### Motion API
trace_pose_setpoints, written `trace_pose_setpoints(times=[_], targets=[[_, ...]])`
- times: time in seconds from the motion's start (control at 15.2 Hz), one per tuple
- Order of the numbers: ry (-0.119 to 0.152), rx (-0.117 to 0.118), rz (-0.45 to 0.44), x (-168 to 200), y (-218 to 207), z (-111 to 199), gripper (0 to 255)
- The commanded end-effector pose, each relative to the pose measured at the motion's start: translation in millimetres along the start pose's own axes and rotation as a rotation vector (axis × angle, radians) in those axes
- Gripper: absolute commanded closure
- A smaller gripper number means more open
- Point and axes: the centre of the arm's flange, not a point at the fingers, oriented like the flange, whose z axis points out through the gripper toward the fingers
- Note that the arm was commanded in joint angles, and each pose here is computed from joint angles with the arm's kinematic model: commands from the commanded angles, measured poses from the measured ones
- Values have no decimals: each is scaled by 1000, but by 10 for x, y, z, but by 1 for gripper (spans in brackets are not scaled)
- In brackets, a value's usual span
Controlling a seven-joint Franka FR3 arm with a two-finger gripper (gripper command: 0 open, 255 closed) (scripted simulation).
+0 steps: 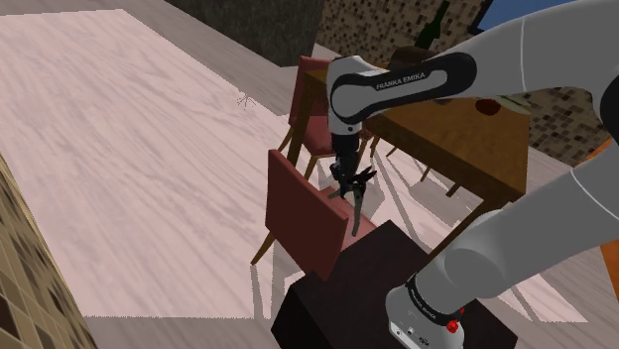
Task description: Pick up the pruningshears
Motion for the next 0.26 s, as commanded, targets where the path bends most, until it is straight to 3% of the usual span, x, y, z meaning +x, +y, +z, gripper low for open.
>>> trace_pose_setpoints(times=[0.0,0.2], targets=[[0,0,0,-47,14,-105,255],[0,0,0,-72,14,-161,255]])
